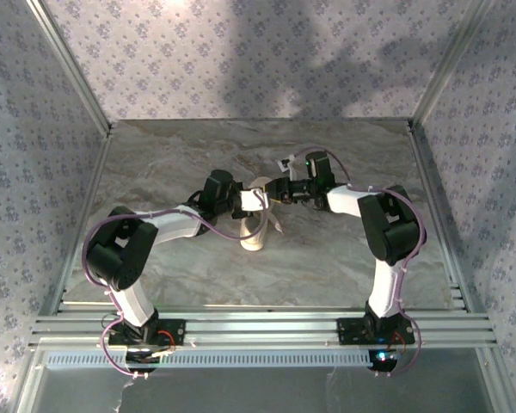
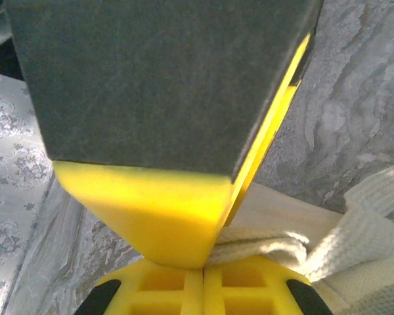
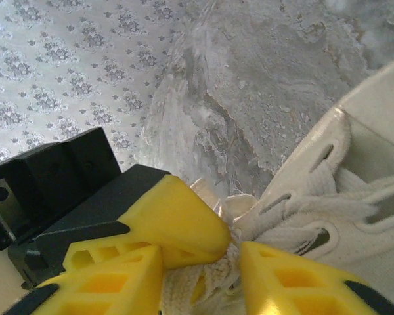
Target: Tie the shoes
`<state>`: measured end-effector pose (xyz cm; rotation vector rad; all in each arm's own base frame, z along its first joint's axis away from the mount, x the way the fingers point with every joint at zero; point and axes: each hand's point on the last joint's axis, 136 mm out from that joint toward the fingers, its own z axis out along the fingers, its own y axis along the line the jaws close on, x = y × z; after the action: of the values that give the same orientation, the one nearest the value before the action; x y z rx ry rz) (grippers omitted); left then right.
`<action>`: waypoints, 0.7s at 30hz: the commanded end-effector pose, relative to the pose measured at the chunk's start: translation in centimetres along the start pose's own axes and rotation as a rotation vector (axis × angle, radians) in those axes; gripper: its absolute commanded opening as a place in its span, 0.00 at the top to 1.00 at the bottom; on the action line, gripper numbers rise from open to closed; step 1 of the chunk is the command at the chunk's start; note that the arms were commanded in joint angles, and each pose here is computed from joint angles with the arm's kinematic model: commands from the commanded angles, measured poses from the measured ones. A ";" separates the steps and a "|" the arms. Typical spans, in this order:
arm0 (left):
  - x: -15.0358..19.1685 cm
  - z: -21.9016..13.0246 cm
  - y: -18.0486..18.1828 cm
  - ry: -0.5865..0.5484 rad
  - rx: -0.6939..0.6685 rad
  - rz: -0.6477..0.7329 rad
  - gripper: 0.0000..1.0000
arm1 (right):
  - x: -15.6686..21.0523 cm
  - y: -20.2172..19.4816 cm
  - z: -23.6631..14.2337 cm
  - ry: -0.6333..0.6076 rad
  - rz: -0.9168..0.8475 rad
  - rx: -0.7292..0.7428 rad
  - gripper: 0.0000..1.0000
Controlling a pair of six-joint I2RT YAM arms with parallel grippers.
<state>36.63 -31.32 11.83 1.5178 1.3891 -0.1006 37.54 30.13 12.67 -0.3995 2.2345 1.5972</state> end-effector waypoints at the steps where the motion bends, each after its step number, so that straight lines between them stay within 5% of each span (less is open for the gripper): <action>1: -1.7 -0.2 0.7 -0.050 -0.011 0.034 1.00 | 0.2 0.1 0.7 0.030 -0.004 -0.013 0.74; 9: -1.2 -0.2 0.5 -0.015 0.005 0.027 0.97 | 0.6 0.1 0.1 0.060 -0.043 0.027 1.00; 21: -0.6 -0.9 -0.2 0.016 0.060 0.012 0.75 | 0.3 0.5 -0.8 0.071 -0.114 0.049 1.00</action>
<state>36.28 -30.97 11.20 1.5658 1.4146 -0.0911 36.97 29.56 11.30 -0.5071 2.2996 1.4963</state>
